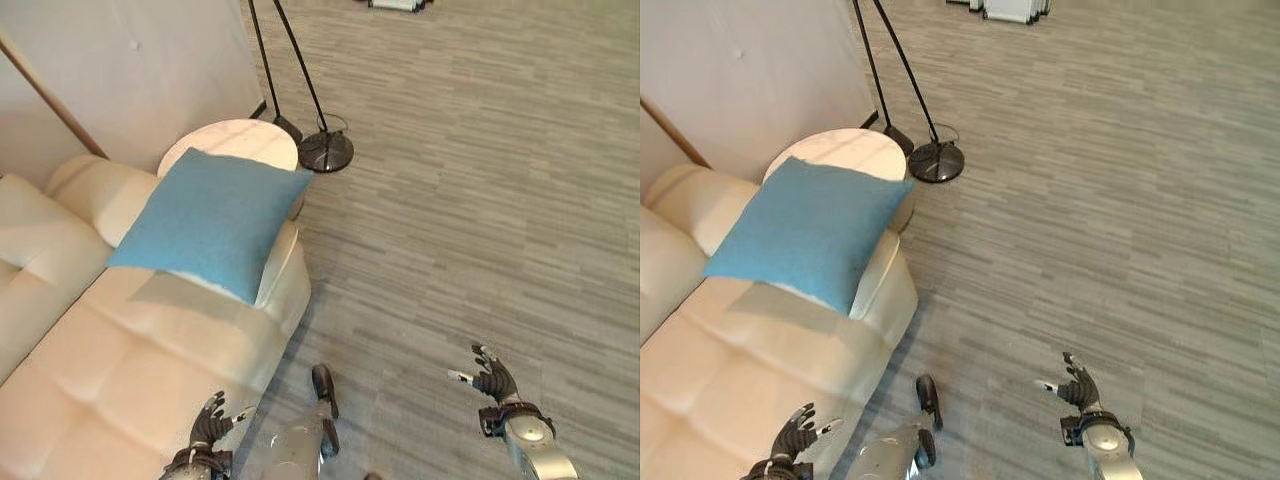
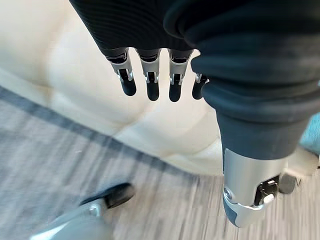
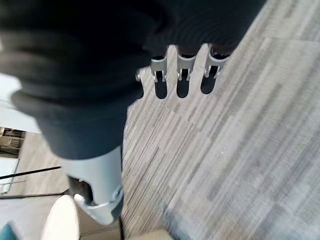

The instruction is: Pick up all the scattered cushions and arrange them neatly on the sofa.

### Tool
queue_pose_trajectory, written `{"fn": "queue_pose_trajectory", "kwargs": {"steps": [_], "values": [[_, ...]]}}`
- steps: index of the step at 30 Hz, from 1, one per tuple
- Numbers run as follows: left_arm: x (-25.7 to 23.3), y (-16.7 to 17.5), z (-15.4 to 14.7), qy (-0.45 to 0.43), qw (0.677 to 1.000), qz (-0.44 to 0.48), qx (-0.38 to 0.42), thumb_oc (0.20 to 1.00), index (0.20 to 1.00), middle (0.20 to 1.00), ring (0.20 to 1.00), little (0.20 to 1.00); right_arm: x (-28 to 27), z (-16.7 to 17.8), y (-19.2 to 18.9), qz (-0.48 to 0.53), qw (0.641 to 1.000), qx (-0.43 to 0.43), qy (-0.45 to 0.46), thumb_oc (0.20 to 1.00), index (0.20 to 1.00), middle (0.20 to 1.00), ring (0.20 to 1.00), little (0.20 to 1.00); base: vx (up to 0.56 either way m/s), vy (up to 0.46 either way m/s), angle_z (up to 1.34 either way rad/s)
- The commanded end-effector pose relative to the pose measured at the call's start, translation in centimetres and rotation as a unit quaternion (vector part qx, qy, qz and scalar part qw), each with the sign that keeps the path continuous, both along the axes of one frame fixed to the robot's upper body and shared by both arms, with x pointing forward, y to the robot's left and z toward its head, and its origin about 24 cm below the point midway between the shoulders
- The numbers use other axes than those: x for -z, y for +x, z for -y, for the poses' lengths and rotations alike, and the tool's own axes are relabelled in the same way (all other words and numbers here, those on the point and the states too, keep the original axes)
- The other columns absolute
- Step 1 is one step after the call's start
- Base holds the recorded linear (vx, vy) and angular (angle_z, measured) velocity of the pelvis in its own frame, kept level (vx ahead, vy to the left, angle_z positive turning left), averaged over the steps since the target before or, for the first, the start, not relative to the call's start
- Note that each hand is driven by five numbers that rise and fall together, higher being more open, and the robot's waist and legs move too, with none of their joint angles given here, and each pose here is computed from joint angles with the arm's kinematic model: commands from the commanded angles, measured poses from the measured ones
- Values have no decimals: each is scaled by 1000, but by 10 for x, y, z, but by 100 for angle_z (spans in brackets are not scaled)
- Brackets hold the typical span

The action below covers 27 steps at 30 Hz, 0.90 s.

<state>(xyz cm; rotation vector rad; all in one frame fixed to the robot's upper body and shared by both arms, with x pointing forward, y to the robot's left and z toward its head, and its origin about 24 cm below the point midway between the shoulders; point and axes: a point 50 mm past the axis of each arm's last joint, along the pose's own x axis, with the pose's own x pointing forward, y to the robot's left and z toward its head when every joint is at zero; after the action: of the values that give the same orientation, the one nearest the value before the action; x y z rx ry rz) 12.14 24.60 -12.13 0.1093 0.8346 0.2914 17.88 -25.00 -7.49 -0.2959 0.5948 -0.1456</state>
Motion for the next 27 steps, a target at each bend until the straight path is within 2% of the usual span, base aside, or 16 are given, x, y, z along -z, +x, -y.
{"fn": "queue_pose_trajectory", "kwargs": {"steps": [1, 8, 20, 27], "values": [[-15, 10, -17, 32, 999, 35, 7, 1000, 1000, 1000, 1000, 1000, -17, -16, 20, 69, 997, -13, 23, 1000, 1000, 1000, 1000, 1000, 279, 142, 44], [-15, 12, -18, 25, 999, 44, -4, 1000, 1000, 1000, 1000, 1000, -20, -22, 28, 75, 996, -35, 21, 1000, 1000, 1000, 1000, 1000, 368, 27, 84], [-13, 22, -9, 12, 999, 51, 7, 1000, 1000, 1000, 1000, 1000, -14, 1, 14, 55, 998, 8, 23, 1000, 1000, 1000, 1000, 1000, 322, -201, 168], [-23, 38, -5, 3, 996, 86, 13, 1000, 1000, 1000, 1000, 1000, -23, 16, 15, 71, 997, 31, 11, 1000, 1000, 1000, 1000, 1000, 138, -201, 91]]}}
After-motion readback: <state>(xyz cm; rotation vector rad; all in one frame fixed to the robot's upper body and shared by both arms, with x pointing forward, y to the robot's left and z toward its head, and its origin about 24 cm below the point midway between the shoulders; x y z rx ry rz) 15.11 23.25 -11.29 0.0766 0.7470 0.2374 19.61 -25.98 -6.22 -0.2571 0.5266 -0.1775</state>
